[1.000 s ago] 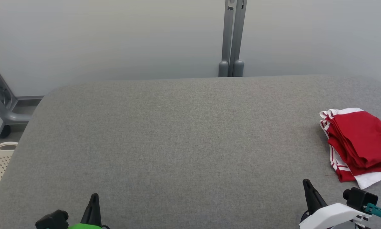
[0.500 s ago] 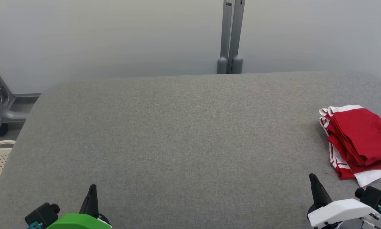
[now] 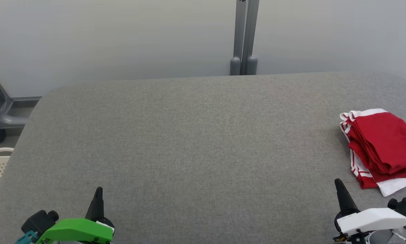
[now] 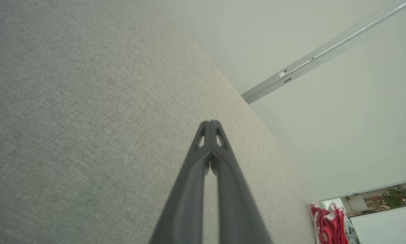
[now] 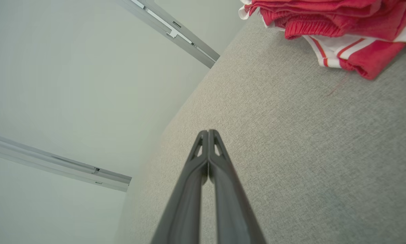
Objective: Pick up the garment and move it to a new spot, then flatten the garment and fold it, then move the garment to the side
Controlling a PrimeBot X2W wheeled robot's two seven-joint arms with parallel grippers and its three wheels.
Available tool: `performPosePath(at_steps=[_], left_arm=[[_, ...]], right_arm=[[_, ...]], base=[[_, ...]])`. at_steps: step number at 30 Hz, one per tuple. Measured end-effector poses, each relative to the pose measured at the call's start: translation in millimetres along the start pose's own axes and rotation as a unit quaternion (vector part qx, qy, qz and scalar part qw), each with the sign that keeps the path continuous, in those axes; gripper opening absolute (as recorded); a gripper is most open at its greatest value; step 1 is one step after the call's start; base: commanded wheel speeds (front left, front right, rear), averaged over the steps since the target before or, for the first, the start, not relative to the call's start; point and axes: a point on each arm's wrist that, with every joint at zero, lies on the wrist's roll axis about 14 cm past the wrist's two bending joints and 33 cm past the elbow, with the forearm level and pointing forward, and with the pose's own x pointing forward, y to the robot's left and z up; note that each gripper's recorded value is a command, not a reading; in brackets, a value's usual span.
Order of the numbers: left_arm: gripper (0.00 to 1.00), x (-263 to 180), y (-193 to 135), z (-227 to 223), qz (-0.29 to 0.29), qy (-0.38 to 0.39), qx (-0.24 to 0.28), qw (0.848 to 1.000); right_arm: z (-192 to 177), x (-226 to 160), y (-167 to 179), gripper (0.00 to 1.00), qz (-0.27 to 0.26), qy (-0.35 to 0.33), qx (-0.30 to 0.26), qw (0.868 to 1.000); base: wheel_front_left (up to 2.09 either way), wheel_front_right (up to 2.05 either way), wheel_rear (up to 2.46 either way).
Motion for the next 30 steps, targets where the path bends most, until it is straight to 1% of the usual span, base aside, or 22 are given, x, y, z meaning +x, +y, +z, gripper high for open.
performPosePath(at_steps=[15,30], left_arm=[[0.0,11,-11,5,-0.017,0.005,-0.08,0.997],[0.0,21,-19,9,-0.032,0.009,-0.15,0.988]], right_arm=[[10,3,-2,0.0,-0.001,-0.015,0.082,0.997],[21,6,-1,0.0,0.003,-0.03,0.153,0.988]], base=[[0.0,0.0,0.0],[0.0,0.0,0.0]])
